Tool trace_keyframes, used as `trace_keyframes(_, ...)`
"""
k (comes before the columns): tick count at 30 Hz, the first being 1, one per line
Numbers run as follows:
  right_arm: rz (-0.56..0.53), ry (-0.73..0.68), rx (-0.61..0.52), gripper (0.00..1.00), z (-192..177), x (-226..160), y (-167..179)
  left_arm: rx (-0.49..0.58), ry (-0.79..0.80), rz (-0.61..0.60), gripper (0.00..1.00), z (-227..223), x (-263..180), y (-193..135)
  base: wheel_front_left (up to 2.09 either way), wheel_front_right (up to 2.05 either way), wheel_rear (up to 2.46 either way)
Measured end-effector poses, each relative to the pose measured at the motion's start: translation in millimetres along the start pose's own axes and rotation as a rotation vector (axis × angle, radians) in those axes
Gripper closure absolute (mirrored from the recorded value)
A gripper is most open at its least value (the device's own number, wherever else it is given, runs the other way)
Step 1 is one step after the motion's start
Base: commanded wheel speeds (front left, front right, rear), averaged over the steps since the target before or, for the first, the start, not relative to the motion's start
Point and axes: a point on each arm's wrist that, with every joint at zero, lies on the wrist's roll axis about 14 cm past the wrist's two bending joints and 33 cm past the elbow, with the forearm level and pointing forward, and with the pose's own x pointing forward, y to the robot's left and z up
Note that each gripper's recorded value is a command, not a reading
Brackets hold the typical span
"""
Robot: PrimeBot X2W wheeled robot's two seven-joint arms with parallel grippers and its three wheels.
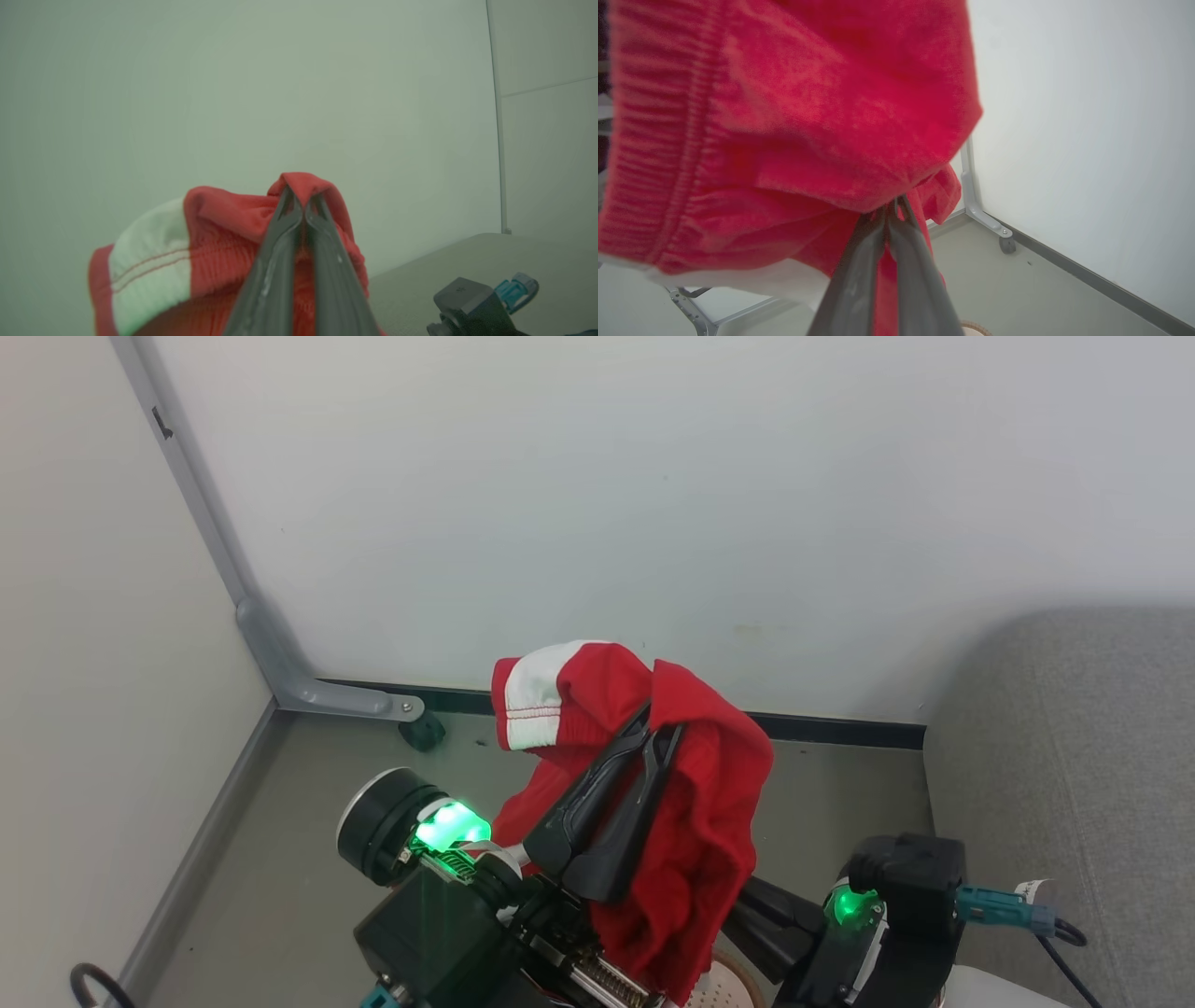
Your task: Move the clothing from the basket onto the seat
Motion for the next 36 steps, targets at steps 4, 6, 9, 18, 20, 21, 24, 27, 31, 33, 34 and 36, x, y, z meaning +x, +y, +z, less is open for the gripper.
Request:
trace_keyframes(4,-0.035,-0.021,0.004,1.0,4,0,-9,0.0,-0.004,-0.004,1.0,1,1,0,0.0,0.0,0.0)
trace_keyframes(6,-0.057,-0.037,0.005,1.0,8,-1,-14,-0.004,-0.006,-0.008,1.0,1,2,-2,0.0,0.0,0.0)
trace_keyframes(9,-0.106,-0.055,-0.004,1.0,14,-5,-29,-0.01,0.002,-0.015,1.0,-1,3,-4,0.0,0.0,0.0)
trace_keyframes(18,-0.234,-0.14,-0.031,1.0,40,-18,-63,-0.033,0.05,-0.056,0.0,-16,4,-15,0.0,0.0,0.0)
trace_keyframes(20,-0.274,-0.173,-0.04,1.0,51,-21,-72,-0.039,0.056,-0.064,0.0,-17,5,-18,0.0,0.0,0.0)
trace_keyframes(21,-0.295,-0.197,-0.045,1.0,59,-23,-77,-0.041,0.059,-0.068,0.0,-19,5,-19,0.0,0.0,0.0)
trace_keyframes(24,-0.346,-0.261,-0.055,1.0,79,-29,-89,-0.045,0.077,-0.081,0.0,-23,4,-23,0.0,0.0,0.0)
trace_keyframes(27,-0.383,-0.305,-0.078,1.0,94,-37,-97,-0.053,0.098,-0.096,0.0,-29,3,-27,0.0,0.0,0.0)
trace_keyframes(31,-0.447,-0.348,-0.107,1.0,110,-50,-111,-0.07,0.147,-0.105,0.0,-43,-3,-32,0.0,0.0,0.0)
trace_keyframes(33,-0.479,-0.367,-0.131,1.0,118,-58,-118,-0.079,0.177,-0.11,0.0,-51,-6,-34,0.0,0.0,0.0)
trace_keyframes(34,-0.5,-0.376,-0.143,1.0,122,-63,-122,-0.079,0.187,-0.114,0.0,-55,-7,-35,0.0,0.0,0.0)
trace_keyframes(36,-0.543,-0.389,-0.172,1.0,130,-75,-131,-0.084,0.21,-0.121,0.0,-62,-9,-37,0.0,0.0,0.0)
